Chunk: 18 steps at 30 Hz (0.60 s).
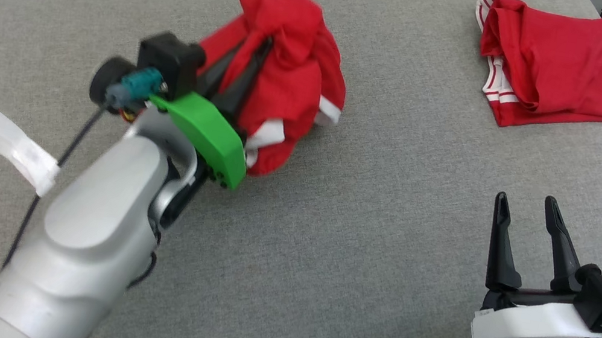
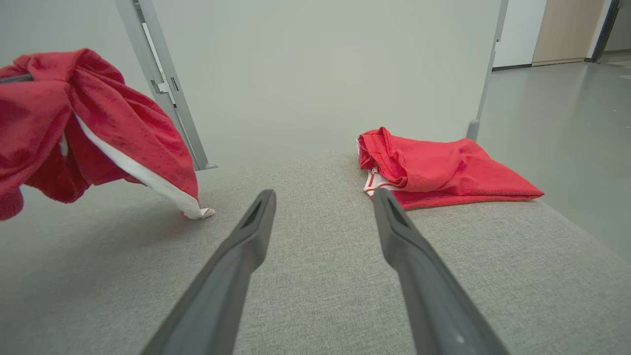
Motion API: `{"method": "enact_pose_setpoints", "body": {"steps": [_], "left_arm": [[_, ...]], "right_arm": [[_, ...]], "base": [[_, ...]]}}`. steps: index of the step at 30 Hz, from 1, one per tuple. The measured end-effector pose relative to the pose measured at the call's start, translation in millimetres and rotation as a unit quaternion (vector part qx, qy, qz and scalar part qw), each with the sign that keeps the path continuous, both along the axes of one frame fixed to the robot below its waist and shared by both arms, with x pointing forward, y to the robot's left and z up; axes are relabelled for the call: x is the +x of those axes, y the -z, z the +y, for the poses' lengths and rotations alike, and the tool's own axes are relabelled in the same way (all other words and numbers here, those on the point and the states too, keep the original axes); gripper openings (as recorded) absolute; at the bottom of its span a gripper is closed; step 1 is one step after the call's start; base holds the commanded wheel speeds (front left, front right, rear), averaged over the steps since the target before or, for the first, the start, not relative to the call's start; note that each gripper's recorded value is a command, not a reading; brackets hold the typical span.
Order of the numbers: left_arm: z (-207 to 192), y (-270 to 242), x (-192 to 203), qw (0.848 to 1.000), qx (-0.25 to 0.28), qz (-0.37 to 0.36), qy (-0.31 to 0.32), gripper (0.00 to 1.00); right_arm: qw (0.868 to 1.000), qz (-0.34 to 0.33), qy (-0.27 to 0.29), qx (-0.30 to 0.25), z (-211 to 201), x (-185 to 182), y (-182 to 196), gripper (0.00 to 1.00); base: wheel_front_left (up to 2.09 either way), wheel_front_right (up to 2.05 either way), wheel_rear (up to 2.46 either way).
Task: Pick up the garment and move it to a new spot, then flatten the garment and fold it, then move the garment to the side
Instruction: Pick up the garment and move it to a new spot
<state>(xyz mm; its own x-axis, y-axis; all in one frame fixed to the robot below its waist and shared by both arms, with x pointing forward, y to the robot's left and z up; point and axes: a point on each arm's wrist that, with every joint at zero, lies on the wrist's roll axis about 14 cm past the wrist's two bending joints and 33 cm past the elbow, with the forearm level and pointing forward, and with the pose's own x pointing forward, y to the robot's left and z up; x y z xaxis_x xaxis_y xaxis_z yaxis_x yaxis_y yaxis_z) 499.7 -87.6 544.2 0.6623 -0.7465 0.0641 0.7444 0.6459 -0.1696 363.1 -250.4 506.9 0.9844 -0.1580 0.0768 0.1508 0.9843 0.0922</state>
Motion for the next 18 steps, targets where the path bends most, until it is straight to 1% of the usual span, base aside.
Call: {"method": "enact_pose_setpoints", "body": {"steps": [3,4,5,6,11,14,18], "left_arm": [[-8.5,41.0,-22.9,0.998,0.004,0.061,0.011,0.00],[-10.5,55.3,-31.2,0.997,0.014,0.077,0.016,0.08],[-11.8,65.6,-38.1,0.996,0.022,0.087,0.021,0.48],[-12.3,70.3,-41.9,0.995,0.024,0.092,0.022,1.00],[-12.9,69.0,-48.7,0.996,0.011,0.088,0.018,1.00],[-2.4,59.5,-42.3,0.998,0.004,0.070,-0.004,1.00],[21.3,40.0,-30.2,0.998,-0.003,0.035,-0.043,1.00]], "right_arm": [[1.000,0.002,0.004,0.004,-1.7,-1.4,1.4,1.00],[1.000,0.003,0.004,0.005,-1.7,-1.4,2.4,1.00],[1.000,0.004,0.004,0.008,-1.6,-1.4,3.3,1.00],[1.000,0.004,0.003,0.009,-1.3,-1.4,3.9,1.00],[1.000,0.005,-0.004,0.013,3.8,0.9,5.4,1.00],[1.000,0.002,-0.010,0.015,7.3,2.5,4.1,1.00],[1.000,-0.001,-0.023,0.015,15.7,4.5,2.7,1.00]], "base": [[0.00,0.00,0.00],[0.00,0.00,0.00],[0.00,0.00,0.00],[0.00,0.00,0.00],[0.00,0.00,0.00],[0.00,0.00,0.00],[0.00,0.00,0.00]]}}
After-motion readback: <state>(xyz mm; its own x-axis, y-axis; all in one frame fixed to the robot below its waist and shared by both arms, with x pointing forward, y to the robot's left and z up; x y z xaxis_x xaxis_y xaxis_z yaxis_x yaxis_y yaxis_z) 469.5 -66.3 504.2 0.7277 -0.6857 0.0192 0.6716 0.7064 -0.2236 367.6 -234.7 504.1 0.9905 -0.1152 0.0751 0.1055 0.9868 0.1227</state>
